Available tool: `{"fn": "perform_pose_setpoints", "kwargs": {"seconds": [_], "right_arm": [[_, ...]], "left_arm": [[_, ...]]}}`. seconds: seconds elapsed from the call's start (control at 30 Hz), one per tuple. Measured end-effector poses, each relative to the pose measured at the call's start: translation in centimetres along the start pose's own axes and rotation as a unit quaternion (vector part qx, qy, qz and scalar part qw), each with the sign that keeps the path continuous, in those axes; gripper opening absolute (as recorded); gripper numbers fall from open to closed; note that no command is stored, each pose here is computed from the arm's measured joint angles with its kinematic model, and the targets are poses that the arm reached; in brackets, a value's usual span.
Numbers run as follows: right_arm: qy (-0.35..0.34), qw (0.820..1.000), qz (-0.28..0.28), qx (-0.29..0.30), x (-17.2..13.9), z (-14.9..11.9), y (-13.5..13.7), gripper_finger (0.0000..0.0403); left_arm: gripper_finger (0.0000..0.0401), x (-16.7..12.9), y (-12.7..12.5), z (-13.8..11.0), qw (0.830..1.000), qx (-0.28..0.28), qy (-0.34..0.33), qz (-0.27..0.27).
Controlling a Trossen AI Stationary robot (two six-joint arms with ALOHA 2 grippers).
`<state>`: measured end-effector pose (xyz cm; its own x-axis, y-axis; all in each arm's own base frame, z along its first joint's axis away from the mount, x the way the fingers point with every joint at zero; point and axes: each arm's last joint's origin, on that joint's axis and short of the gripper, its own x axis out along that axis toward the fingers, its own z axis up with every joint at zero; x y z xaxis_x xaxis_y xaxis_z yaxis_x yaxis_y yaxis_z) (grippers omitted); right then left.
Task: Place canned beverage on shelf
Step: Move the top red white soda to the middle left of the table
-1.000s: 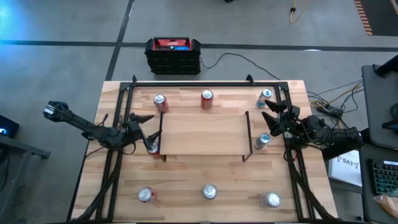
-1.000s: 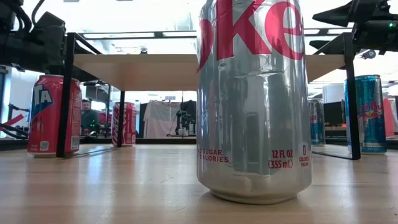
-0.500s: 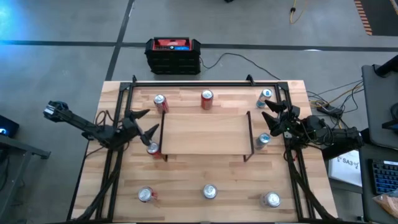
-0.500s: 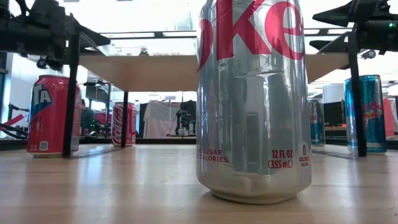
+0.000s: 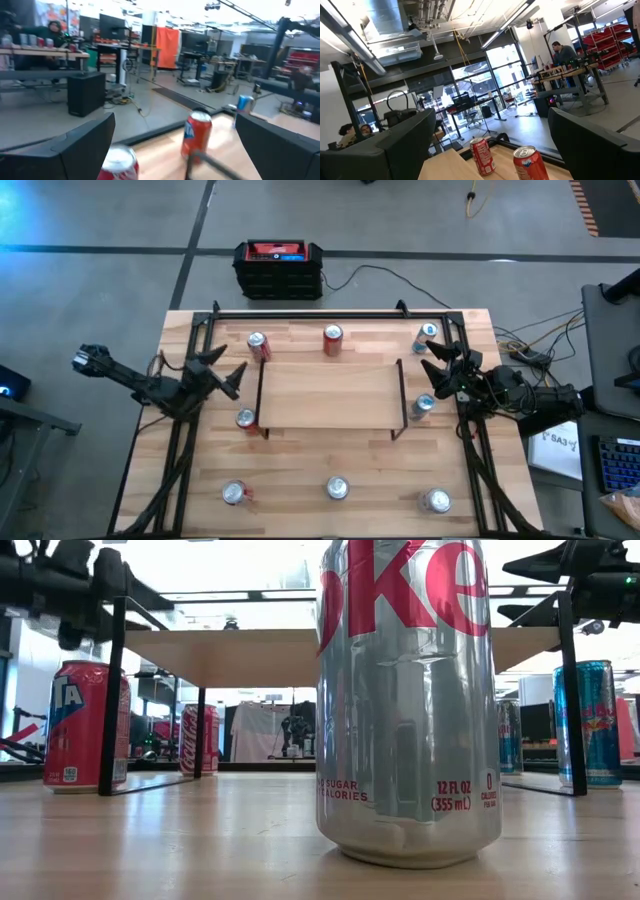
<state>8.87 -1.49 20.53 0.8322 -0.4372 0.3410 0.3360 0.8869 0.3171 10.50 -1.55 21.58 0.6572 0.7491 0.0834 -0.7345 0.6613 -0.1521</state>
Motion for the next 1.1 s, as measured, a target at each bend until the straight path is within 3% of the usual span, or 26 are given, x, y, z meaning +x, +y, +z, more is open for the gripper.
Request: {"fn": "perform_pose_setpoints", "kwargs": {"seconds": [0.23, 0.47, 0.63, 0.77, 1.1], "right_arm": [[0.0, 1.0, 0.0, 0.0, 0.0, 0.0, 0.0, 0.037], [0.0, 1.0, 0.0, 0.0, 0.0, 0.0, 0.0, 0.037], [0.0, 1.0, 0.0, 0.0, 0.0, 0.0, 0.0, 0.037], [0.0, 1.0, 0.0, 0.0, 0.0, 0.0, 0.0, 0.037], [0.0, 1.0, 0.0, 0.0, 0.0, 0.0, 0.0, 0.037]], "left_arm": [[0.04, 0.1, 0.5, 6.2, 0.997, 0.047, 0.056, 0.006], [0.04, -0.4, 3.1, 11.2, 0.975, -0.089, 0.198, 0.052], [0.04, 0.3, 2.3, 13.6, 0.965, -0.097, 0.234, 0.059], [0.04, 1.3, 1.1, 13.9, 0.96, -0.069, 0.263, 0.063], [0.04, 5.8, -0.5, 11.8, 0.925, 0.003, 0.369, 0.093]]}}
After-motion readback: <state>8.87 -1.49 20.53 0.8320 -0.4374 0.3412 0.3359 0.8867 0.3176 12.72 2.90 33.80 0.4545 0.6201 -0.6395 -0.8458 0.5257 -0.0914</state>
